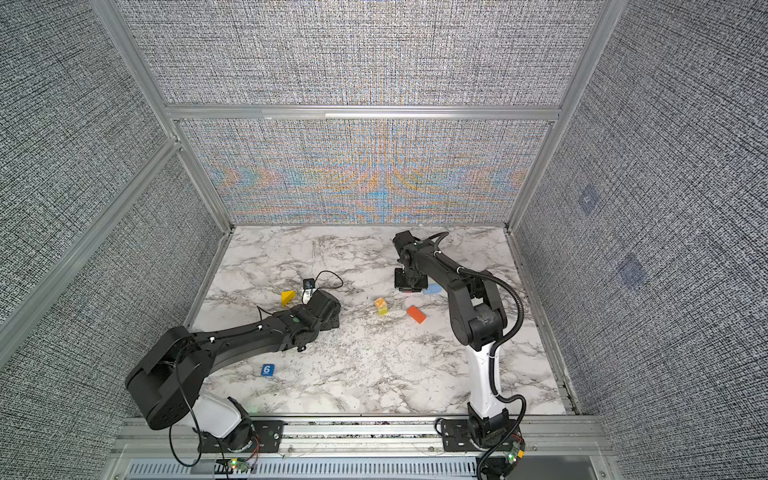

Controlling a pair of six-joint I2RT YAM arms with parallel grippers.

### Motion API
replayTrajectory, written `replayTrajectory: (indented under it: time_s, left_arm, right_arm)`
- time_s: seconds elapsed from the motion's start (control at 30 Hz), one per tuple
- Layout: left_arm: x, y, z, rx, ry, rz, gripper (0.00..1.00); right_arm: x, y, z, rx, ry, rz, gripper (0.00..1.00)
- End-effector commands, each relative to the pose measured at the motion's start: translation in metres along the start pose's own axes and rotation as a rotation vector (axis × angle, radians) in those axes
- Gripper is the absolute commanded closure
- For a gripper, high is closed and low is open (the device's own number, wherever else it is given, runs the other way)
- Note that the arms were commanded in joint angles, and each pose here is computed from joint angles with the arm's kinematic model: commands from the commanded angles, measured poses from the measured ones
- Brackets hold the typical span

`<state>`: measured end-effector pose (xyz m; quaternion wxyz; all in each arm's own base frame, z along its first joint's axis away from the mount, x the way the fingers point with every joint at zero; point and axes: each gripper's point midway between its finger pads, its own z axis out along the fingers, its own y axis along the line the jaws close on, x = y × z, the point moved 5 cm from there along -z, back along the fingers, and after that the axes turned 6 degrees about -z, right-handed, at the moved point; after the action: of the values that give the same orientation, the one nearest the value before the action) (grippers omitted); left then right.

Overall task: Build the wood block tower
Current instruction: 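Lift the magenta cube with the right gripper toward the stacked cubes, then carry the magenta cube over the A block and lower it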

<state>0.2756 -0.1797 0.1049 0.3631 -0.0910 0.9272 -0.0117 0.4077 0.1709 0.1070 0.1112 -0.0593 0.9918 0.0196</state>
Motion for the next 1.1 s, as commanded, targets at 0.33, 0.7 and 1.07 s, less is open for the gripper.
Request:
replayTrajectory:
  time_s: [0.33,0.7,1.07]
  left_arm:
    - [-0.004,-0.003,-0.014,0.061,0.018,-0.008,0.01]
    - [0.008,-0.014,-0.022,0.165,0.142,-0.007,0.01]
    - [0.011,-0.006,-0.026,0.164,0.138,-0.029,0.01]
  right_arm:
    - [0.018,0.036,-0.053,-0.058,-0.022,-0.161,0.77]
    - [0.035,0.078,-0.073,-0.112,-0.031,-0.322,0.77]
    - [0.049,0.093,-0.062,-0.057,0.026,-0.447,0.77]
